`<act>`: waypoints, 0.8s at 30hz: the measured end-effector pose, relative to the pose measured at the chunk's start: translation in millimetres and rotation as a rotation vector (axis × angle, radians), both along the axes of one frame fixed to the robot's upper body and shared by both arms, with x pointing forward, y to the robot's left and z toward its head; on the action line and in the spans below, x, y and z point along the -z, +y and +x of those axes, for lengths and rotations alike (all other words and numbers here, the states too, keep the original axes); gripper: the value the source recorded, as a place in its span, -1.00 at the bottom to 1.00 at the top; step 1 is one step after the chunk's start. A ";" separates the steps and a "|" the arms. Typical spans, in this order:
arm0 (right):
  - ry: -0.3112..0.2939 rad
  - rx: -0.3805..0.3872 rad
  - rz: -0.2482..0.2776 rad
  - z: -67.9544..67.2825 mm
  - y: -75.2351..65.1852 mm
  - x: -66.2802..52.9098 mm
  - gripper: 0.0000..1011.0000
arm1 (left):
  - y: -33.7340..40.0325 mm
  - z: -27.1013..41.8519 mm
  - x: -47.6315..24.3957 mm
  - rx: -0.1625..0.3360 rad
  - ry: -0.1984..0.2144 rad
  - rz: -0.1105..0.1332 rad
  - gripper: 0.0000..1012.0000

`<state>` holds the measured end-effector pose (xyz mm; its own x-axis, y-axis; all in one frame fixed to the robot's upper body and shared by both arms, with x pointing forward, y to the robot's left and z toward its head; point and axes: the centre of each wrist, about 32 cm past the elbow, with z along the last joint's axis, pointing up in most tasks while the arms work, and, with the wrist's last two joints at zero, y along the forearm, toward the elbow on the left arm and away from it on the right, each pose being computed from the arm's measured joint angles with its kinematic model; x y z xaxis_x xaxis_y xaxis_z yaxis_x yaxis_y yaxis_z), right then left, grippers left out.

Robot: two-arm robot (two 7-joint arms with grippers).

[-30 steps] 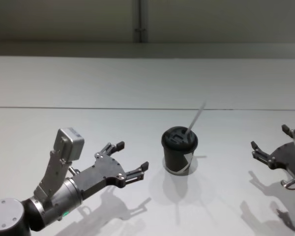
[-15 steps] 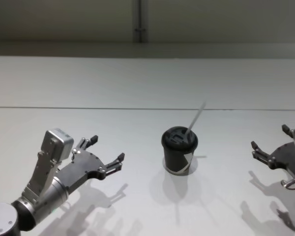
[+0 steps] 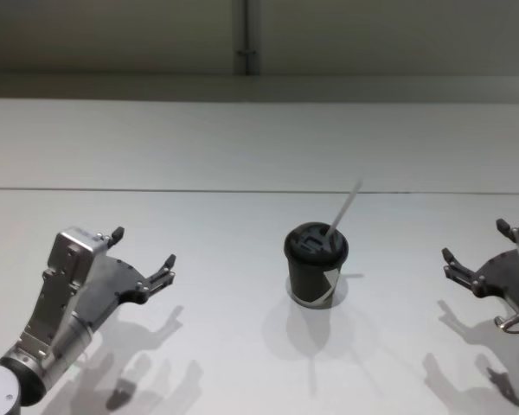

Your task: Pick up the straw with one hand, pass it to the other hand, and insert it into the cup.

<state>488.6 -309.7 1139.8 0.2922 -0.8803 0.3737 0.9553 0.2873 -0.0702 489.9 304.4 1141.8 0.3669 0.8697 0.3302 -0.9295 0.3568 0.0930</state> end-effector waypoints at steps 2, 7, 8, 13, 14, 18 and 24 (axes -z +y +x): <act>0.000 0.000 0.000 0.0 0.0 0.0 0.98 | 2.0 -0.5 0.8 -0.024 -0.012 0.012 0.98; 0.000 0.000 0.000 0.0 0.0 0.0 0.98 | 4.9 -1.2 1.9 -0.061 -0.031 0.031 0.98; 0.000 0.000 0.000 0.0 0.0 0.0 0.98 | 5.1 -1.3 2.0 -0.064 -0.032 0.032 0.98; 0.000 0.000 0.000 0.0 0.0 0.0 0.98 | 5.7 -1.4 2.2 -0.071 -0.036 0.036 0.98; 0.000 0.000 0.000 0.0 0.0 0.0 0.98 | 5.8 -1.4 2.2 -0.071 -0.036 0.036 0.98; 0.000 0.000 0.000 0.0 0.0 0.0 0.98 | 5.7 -1.4 2.2 -0.071 -0.036 0.036 0.98; 0.000 0.000 0.000 0.0 0.0 0.0 0.98 | 5.7 -1.3 2.1 -0.071 -0.037 0.036 0.98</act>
<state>488.6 -309.7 1139.8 0.2922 -0.8803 0.3737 0.9553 0.2873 -0.0704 488.6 310.1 1139.6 0.2916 0.8804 0.3740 -0.9555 0.2867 0.0701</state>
